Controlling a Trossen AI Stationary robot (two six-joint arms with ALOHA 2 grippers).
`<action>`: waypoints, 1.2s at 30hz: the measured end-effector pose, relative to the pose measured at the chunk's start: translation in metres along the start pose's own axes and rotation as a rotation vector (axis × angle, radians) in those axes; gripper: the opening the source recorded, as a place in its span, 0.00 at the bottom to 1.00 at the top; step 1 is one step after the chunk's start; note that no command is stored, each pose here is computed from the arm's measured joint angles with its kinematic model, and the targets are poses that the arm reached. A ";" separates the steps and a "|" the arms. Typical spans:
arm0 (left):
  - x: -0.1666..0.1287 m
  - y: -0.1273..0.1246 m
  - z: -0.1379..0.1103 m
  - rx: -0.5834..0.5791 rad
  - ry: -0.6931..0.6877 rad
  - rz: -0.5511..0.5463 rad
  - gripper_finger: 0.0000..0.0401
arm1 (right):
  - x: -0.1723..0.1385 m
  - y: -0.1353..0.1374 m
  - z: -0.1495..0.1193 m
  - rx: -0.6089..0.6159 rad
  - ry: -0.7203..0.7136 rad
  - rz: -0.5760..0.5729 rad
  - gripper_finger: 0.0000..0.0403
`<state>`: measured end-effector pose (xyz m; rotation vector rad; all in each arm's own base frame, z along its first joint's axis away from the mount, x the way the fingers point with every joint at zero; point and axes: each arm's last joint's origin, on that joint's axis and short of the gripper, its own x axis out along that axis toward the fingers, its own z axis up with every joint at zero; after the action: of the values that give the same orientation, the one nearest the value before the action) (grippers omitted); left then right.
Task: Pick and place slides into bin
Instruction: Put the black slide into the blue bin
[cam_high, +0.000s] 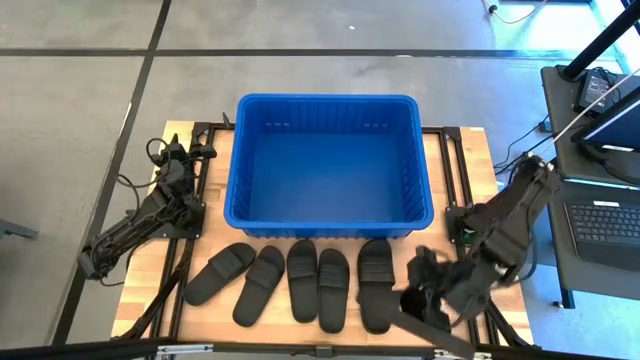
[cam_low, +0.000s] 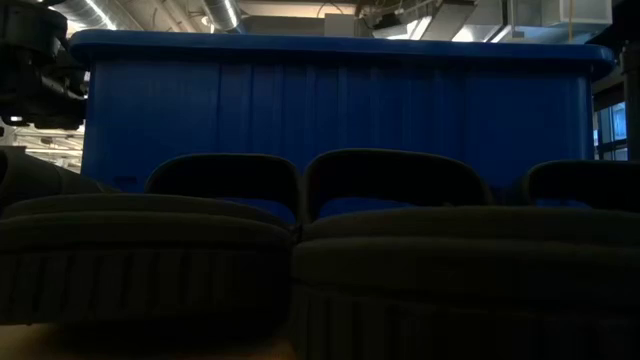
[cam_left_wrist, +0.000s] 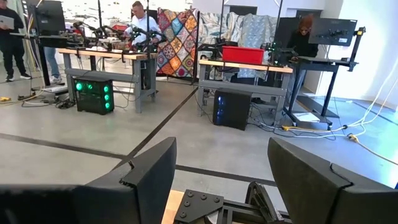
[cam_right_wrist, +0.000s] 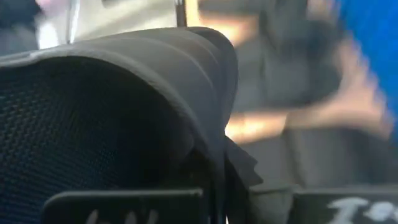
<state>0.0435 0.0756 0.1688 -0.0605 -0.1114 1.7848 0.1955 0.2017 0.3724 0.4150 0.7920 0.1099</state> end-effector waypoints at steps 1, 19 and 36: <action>0.000 0.000 0.000 0.000 0.000 0.000 0.62 | -0.006 -0.003 0.007 -0.034 -0.068 -0.012 0.04; 0.000 0.000 0.000 0.000 0.000 0.000 0.62 | -0.061 -0.132 0.119 -0.436 -0.478 -0.965 0.04; 0.000 0.000 0.000 0.000 0.000 0.000 0.62 | -0.036 -0.286 0.163 -0.386 -0.065 -1.163 0.04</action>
<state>0.0435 0.0756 0.1688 -0.0602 -0.1110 1.7846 0.2693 -0.1207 0.3839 -0.4407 0.8222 -0.8213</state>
